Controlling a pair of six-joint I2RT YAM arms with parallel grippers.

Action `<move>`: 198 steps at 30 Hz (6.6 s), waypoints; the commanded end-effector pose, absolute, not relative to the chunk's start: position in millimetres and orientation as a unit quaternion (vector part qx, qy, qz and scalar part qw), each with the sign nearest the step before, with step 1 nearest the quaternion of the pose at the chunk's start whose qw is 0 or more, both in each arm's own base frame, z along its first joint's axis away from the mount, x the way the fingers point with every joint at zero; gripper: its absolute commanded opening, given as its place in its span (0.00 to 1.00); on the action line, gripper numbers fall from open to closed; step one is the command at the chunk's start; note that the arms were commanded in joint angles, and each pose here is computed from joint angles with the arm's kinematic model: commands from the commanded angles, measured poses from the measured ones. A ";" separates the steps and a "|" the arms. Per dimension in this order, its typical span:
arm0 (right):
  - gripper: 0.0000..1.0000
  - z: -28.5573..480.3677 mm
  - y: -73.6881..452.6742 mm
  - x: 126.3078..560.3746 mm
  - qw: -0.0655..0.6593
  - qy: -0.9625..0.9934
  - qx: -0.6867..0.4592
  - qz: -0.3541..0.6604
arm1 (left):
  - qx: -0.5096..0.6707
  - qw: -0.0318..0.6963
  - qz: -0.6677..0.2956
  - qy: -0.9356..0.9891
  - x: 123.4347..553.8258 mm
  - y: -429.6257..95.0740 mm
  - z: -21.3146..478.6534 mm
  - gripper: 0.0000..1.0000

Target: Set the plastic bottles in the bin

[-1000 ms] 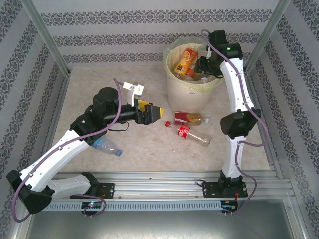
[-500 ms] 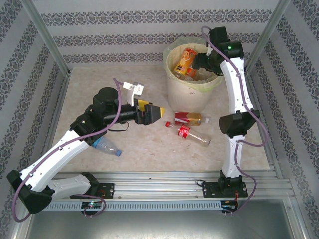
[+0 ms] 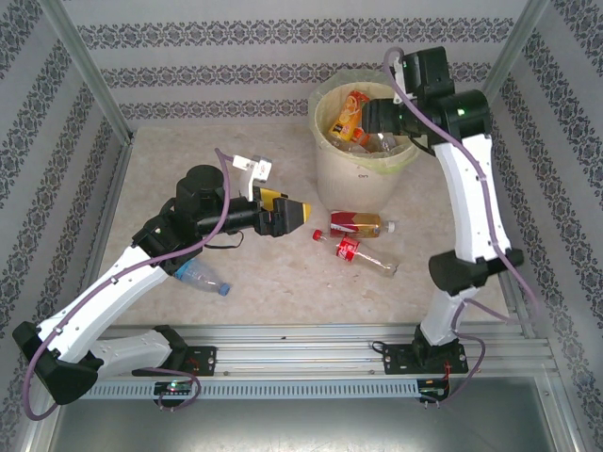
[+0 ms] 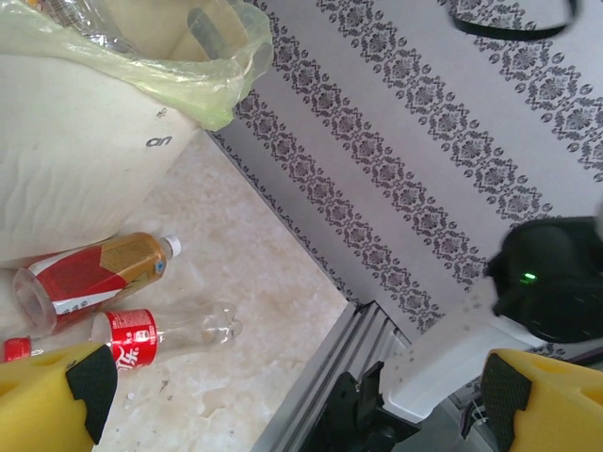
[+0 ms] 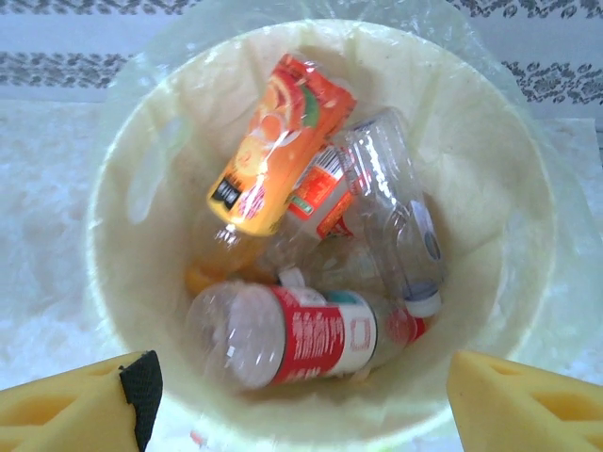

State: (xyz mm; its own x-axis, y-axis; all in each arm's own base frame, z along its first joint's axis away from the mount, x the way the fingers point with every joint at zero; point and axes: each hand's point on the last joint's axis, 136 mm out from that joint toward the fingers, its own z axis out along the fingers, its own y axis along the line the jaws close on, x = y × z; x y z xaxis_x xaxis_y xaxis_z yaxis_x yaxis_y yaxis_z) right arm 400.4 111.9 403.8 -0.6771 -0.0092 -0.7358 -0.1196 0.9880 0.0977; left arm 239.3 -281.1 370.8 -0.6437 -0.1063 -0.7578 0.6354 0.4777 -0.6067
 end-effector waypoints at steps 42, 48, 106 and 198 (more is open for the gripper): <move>0.89 92.8 124.6 266.4 0.191 0.976 -0.036 0.096 | 0.189 0.347 -0.459 0.795 234.3 -290.6 329.7 1.00; 0.89 81.3 133.1 266.4 0.180 0.979 -0.070 0.063 | 0.189 0.348 -0.457 0.796 232.6 -288.3 327.1 1.00; 0.79 35.8 221.7 259.3 0.037 0.958 -0.278 0.060 | 0.203 0.361 -0.325 0.850 211.9 -228.6 299.4 1.00; 0.57 398.8 113.0 505.3 0.448 0.839 0.181 0.250 | 0.169 0.423 -0.445 0.771 227.4 -261.3 369.1 1.00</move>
